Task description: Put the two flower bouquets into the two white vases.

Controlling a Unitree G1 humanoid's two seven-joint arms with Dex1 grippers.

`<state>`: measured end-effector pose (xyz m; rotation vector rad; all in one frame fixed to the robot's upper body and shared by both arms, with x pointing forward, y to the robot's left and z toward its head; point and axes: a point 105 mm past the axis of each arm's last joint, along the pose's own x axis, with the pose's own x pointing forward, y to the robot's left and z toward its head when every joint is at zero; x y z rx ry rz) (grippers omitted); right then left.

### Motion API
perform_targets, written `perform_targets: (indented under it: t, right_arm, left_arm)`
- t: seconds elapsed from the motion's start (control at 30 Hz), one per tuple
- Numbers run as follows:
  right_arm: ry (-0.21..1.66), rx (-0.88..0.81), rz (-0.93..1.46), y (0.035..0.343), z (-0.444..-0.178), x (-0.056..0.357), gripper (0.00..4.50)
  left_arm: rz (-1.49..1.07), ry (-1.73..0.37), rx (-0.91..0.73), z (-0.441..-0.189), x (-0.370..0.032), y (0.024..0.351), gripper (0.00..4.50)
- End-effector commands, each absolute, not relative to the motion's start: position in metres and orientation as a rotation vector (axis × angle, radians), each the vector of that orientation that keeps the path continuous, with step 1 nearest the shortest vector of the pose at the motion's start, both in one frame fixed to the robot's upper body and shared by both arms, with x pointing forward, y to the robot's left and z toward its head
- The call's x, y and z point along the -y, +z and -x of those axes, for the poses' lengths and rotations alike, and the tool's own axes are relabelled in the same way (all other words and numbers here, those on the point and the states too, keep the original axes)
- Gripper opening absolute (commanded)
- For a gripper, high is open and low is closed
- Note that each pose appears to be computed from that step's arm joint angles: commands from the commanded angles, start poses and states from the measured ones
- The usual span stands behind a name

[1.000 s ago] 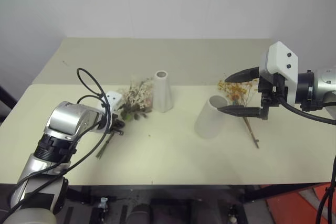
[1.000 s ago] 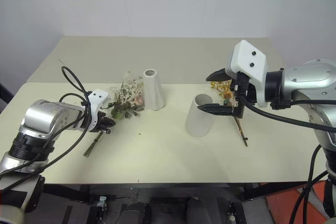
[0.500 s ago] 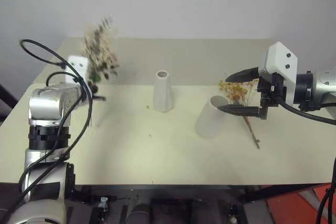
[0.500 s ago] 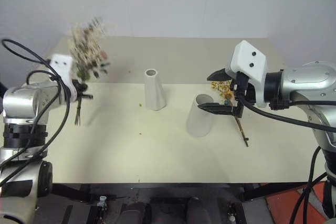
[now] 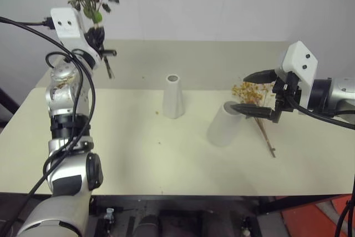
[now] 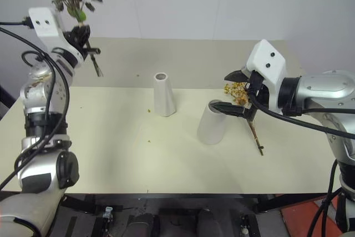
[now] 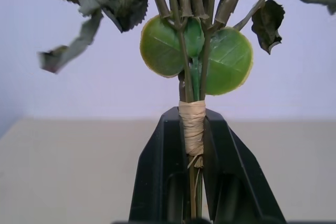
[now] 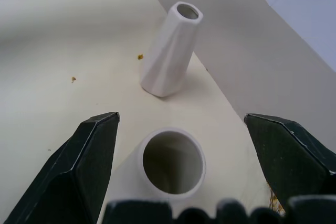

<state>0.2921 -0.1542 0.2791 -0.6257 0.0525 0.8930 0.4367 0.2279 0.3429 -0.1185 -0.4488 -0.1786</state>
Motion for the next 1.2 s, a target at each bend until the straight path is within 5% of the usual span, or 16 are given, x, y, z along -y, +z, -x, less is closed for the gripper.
perform_targets:
  t: [0.03, 0.47, 1.2]
  right_arm:
    - [0.829, 0.017, 0.632, 0.293, -0.287, 0.158, 4.50]
    - [0.705, 0.010, 0.605, 0.282, -0.277, 0.169, 4.50]
    - [0.650, -0.025, 0.590, 0.273, -0.271, 0.175, 4.50]
  left_arm:
    - [0.216, -0.387, 0.630, -0.429, -0.210, 0.373, 0.15]
    - [0.527, -0.832, 0.737, -0.427, -0.166, 0.375, 0.15]
    - [0.433, -0.934, 0.549, -0.438, -0.112, 0.339, 0.15]
